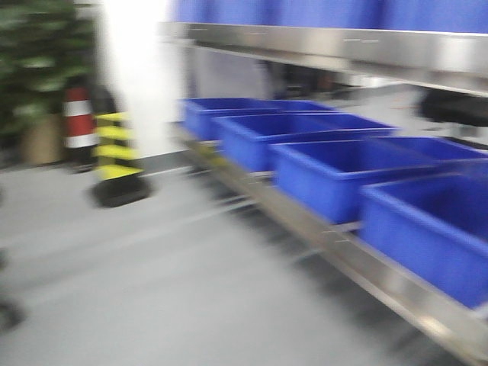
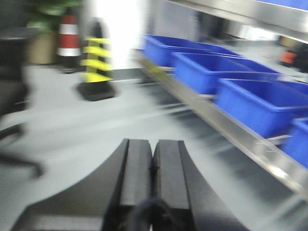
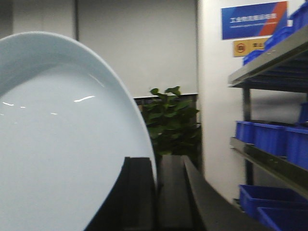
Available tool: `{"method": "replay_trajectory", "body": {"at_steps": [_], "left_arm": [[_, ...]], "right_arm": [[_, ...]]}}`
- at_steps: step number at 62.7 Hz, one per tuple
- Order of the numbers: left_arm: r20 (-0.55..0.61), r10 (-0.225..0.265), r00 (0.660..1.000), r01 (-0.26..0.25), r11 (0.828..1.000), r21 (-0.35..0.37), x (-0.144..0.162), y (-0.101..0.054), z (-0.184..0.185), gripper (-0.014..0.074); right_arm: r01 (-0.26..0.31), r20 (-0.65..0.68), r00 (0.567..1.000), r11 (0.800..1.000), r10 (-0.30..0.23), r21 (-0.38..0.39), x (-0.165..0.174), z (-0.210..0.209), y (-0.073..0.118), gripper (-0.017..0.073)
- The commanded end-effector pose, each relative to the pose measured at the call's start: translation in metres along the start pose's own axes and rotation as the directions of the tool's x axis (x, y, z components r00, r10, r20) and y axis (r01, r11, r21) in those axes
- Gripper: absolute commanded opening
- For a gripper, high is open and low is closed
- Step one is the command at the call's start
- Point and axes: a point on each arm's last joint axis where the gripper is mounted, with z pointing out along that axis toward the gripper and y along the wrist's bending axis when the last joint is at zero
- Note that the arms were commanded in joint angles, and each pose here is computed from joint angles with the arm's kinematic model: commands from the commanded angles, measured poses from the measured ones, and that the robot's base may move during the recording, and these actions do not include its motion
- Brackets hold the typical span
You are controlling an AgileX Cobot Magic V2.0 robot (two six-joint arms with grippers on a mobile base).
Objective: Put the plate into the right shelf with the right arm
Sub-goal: 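Drive the base to the shelf while holding the plate in the right gripper, then move the held plate over a blue bin on the shelf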
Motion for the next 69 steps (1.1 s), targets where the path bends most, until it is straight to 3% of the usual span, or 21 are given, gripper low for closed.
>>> {"method": "replay_trajectory", "body": {"at_steps": [1, 69], "left_arm": [[0.086, -0.006, 0.996, 0.005, 1.0, 0.011, -0.0053, -0.0006, -0.0002, -0.0047], [0.086, -0.006, 0.996, 0.005, 1.0, 0.013, -0.0053, -0.0007, -0.0002, -0.0047]], "right_arm": [[0.014, 0.097, 0.995, 0.999, -0.011, -0.032, -0.0152, 0.0019, 0.0038, 0.0055], [0.014, 0.098, 0.995, 0.999, -0.011, -0.032, -0.0153, 0.0019, 0.0038, 0.0055]]}}
